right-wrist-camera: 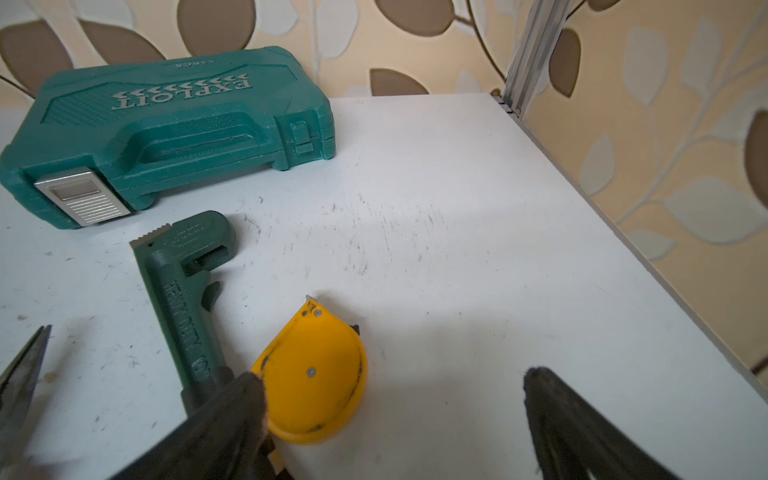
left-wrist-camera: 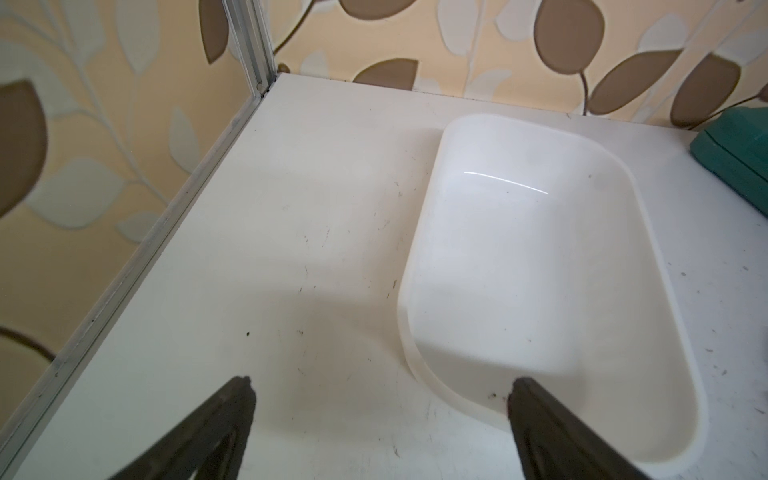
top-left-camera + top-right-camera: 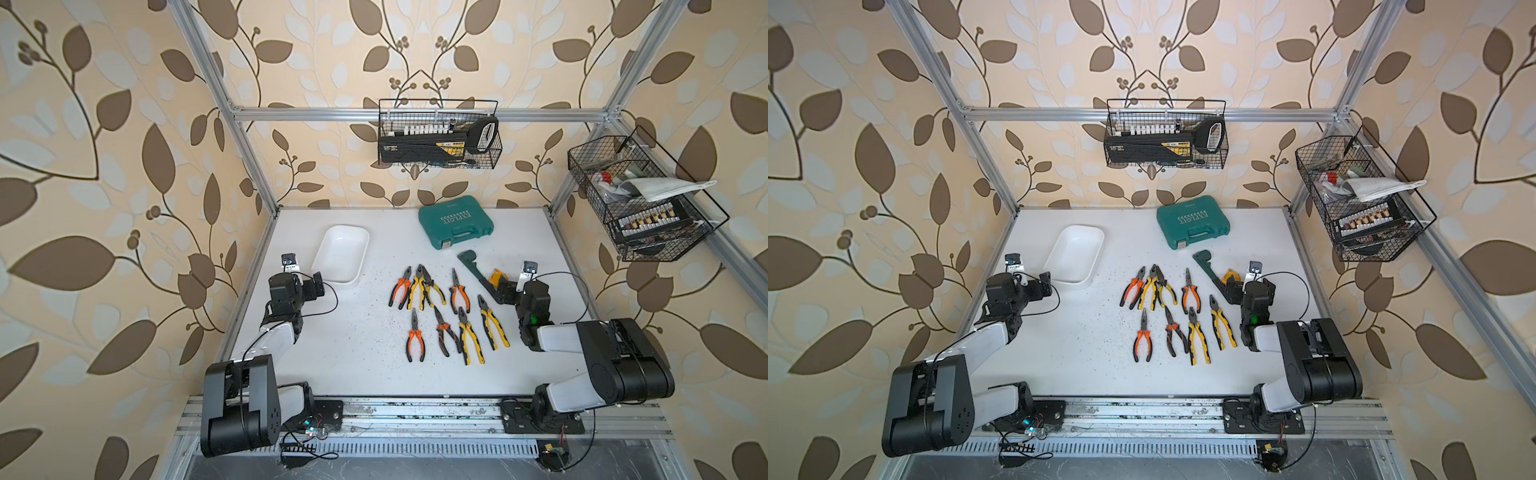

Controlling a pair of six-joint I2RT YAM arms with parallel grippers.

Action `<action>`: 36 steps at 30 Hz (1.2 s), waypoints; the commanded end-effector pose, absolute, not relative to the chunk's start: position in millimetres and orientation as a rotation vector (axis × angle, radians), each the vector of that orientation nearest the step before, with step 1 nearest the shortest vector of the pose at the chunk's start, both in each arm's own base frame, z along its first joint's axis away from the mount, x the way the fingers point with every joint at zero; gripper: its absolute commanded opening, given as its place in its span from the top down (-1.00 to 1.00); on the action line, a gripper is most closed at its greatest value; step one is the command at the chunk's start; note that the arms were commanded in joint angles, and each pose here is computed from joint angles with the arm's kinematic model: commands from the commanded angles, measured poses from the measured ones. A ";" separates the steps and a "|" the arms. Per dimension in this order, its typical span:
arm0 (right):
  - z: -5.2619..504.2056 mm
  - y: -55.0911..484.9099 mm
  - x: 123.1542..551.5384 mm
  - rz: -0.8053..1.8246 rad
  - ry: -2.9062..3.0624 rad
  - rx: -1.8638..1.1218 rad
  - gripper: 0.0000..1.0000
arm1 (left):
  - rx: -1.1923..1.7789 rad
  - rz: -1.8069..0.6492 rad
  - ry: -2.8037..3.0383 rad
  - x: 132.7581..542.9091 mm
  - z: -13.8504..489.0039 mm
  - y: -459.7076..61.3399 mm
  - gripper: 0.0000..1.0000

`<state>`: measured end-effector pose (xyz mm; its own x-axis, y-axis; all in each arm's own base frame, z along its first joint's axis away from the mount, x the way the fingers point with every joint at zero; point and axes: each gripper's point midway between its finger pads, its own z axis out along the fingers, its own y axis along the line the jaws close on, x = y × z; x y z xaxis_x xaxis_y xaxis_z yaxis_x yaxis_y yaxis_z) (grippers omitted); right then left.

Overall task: Take the pliers out of the storage box
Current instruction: Reset both arms

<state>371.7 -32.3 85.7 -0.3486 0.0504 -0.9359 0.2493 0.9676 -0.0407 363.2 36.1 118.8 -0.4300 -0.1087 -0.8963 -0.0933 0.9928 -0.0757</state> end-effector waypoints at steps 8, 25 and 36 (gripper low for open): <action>95.9 -31.6 381.9 -0.202 1.899 0.209 -0.99 | -0.078 -0.028 1.980 373.1 113.0 18.2 -0.98; 93.8 -31.6 382.4 -0.203 1.909 0.208 -0.99 | -0.092 -0.075 2.031 384.0 76.5 22.4 -0.98; 94.7 -31.8 382.6 -0.202 1.905 0.210 -0.99 | -0.093 -0.076 2.031 383.9 76.5 22.8 -0.98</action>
